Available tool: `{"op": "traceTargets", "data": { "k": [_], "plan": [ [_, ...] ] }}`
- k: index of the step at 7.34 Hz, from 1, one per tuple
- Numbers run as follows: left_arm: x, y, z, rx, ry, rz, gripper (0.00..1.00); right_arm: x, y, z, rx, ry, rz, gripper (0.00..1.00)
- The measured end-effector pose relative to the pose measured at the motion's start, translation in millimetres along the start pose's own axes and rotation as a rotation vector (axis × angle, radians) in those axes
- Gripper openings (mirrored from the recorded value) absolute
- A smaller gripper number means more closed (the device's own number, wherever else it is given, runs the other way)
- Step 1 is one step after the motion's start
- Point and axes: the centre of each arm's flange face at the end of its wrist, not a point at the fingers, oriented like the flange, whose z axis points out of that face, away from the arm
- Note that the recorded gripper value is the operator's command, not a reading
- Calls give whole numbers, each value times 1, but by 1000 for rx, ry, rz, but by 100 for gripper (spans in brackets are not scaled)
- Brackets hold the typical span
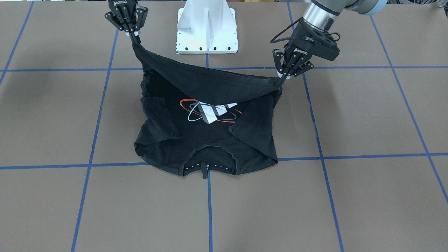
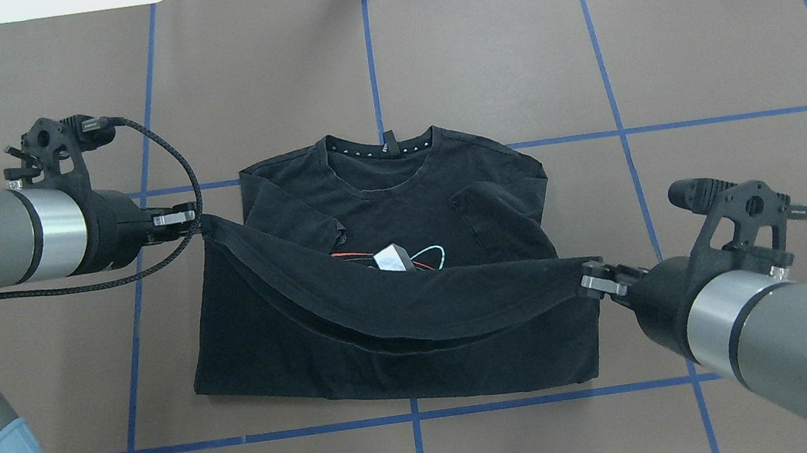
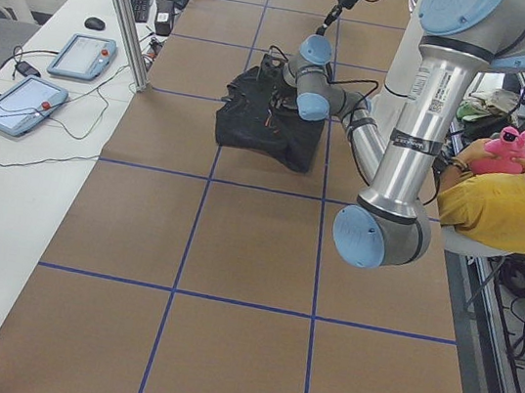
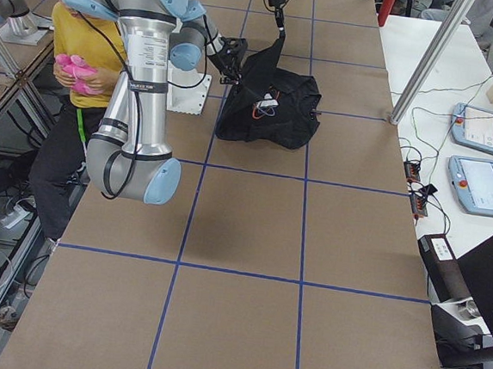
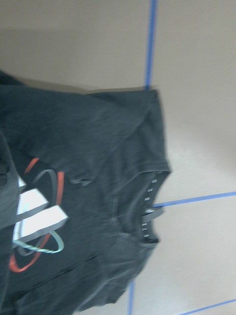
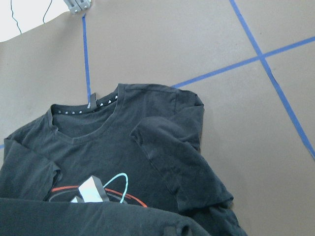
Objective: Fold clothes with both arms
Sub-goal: 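Lay the hem down near the collar with both grippers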
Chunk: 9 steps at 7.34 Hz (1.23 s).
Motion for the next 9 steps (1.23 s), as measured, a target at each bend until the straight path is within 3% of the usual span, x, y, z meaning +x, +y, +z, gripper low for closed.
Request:
{"op": "traceTargets", "data": {
  "k": [2, 5, 9],
  "plan": [
    [3, -18, 20, 41, -28, -9, 0, -13, -30, 22, 62, 17, 32, 0],
    [-1, -56, 62, 91, -97, 0, 0, -28, -80, 78, 112, 98, 57, 0],
    [-1, -91, 137, 128, -198, 7, 0, -53, -144, 165, 137, 225, 75, 0]
  ]
}}
